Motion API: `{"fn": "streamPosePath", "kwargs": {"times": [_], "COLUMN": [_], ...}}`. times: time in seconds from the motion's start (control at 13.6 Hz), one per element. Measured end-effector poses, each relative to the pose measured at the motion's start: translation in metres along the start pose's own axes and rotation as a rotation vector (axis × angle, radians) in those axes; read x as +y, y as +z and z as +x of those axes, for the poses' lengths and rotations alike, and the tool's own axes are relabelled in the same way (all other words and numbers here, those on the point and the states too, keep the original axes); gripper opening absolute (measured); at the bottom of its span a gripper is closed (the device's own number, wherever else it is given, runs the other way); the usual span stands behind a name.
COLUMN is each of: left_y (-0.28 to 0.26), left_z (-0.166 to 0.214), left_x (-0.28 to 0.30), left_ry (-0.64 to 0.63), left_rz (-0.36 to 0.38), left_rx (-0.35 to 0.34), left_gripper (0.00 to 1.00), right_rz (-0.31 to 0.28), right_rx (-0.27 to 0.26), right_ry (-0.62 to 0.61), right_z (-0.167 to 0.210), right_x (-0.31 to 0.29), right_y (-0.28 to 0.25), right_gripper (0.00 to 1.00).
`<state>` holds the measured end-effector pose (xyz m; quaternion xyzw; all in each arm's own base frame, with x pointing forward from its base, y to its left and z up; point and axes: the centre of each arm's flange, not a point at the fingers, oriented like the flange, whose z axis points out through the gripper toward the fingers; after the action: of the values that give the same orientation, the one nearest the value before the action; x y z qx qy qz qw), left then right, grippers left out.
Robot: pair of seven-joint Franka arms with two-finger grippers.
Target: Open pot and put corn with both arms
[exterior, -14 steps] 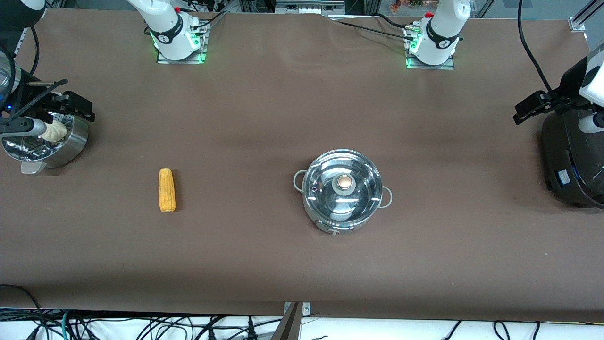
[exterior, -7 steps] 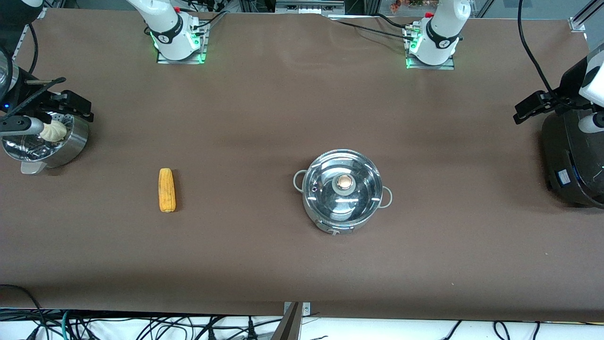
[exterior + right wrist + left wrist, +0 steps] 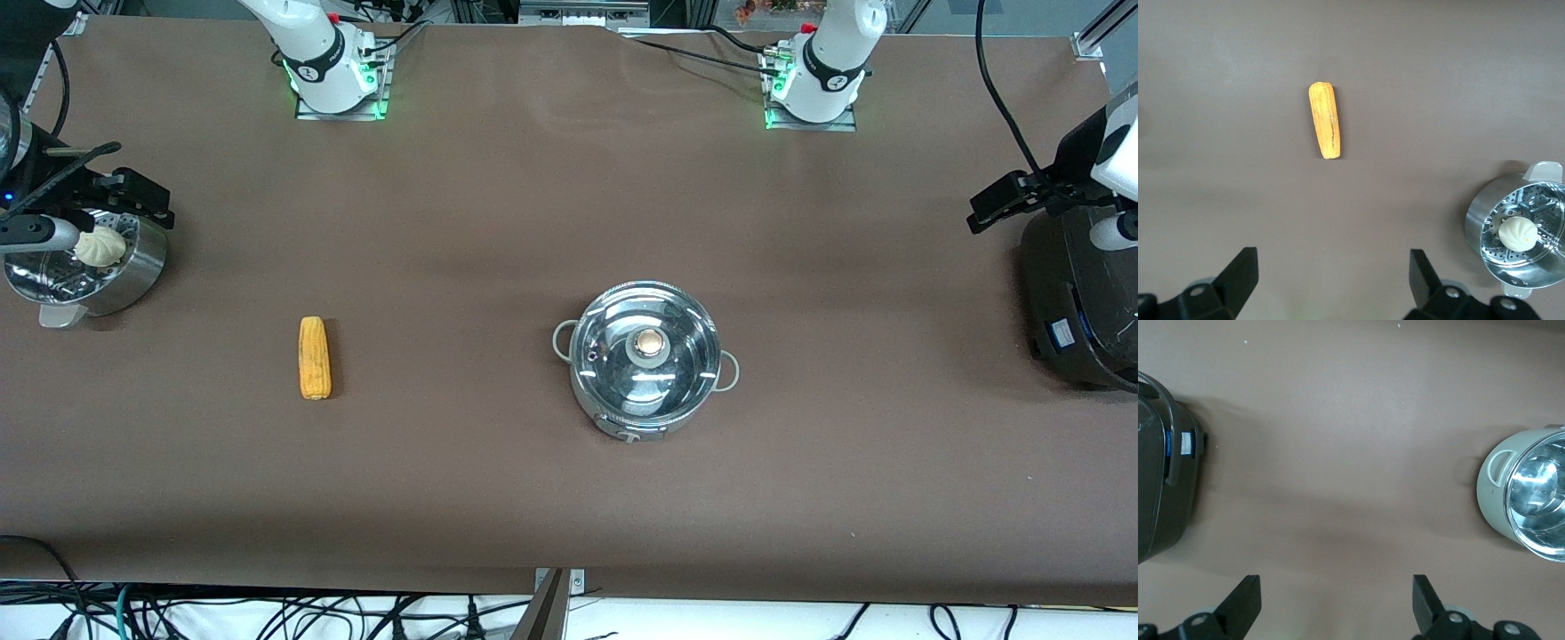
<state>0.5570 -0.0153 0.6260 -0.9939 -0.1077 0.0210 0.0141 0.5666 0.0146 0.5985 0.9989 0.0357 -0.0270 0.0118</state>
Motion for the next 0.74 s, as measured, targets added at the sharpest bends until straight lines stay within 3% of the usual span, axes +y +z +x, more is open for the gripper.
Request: {"fn": "streamPosePath", "kwargs": {"times": [0.74], "left_y": [-0.0014], "left_z": [-0.0028], "left_x": [0.0049], "left_ry": [0.010], "left_rz": [0.000], "left_rx": [0.001], "left_gripper": [1.00], "right_rz": [0.000], "right_rx": [0.001], "right_ry": [0.000], "right_z": [-0.0004], "right_x": [-0.0001], "right_y": [-0.0008], "right_gripper": [1.00]}}
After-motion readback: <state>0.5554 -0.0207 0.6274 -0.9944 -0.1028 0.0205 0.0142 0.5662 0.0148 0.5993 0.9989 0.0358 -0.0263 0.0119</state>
